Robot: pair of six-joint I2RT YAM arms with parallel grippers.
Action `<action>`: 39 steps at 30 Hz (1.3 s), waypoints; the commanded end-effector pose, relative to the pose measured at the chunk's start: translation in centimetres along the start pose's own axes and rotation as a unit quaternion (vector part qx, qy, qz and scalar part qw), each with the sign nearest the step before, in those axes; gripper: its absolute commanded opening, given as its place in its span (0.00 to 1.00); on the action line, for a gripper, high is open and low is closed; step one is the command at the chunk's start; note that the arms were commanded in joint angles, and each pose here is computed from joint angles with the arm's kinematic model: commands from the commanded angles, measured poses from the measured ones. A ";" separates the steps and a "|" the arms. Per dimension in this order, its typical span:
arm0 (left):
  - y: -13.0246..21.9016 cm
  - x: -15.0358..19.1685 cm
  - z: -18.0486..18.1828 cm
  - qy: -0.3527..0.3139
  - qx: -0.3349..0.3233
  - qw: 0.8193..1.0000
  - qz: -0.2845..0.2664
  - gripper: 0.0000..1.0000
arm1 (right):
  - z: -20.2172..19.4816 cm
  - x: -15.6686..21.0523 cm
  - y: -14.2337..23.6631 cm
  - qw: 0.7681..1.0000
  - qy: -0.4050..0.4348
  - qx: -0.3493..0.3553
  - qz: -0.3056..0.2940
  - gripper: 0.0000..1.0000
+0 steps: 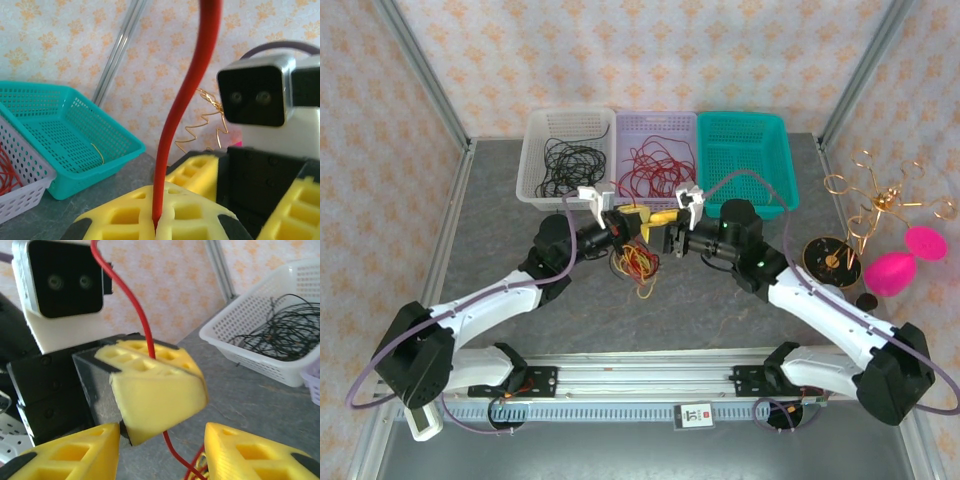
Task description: Untangle the cables
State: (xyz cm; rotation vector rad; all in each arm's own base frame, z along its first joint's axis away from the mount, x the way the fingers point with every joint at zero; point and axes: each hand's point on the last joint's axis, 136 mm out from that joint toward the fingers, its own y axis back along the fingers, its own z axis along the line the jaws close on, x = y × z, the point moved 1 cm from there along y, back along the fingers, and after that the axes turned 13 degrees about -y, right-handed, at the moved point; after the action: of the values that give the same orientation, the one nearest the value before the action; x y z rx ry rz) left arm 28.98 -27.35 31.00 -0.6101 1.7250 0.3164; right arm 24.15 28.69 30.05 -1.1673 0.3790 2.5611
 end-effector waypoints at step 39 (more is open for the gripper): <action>-1.1 -11.1 -5.6 -0.018 0.014 0.997 -0.073 0.00 | -11.3 10.3 -3.7 0.986 -0.133 0.087 0.043 0.21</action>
State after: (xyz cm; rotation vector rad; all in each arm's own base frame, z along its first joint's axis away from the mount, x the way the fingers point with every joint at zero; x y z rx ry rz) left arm 28.16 -29.62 37.41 -0.6349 1.7499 0.3100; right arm 26.42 30.37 17.26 -0.8260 0.4787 2.6816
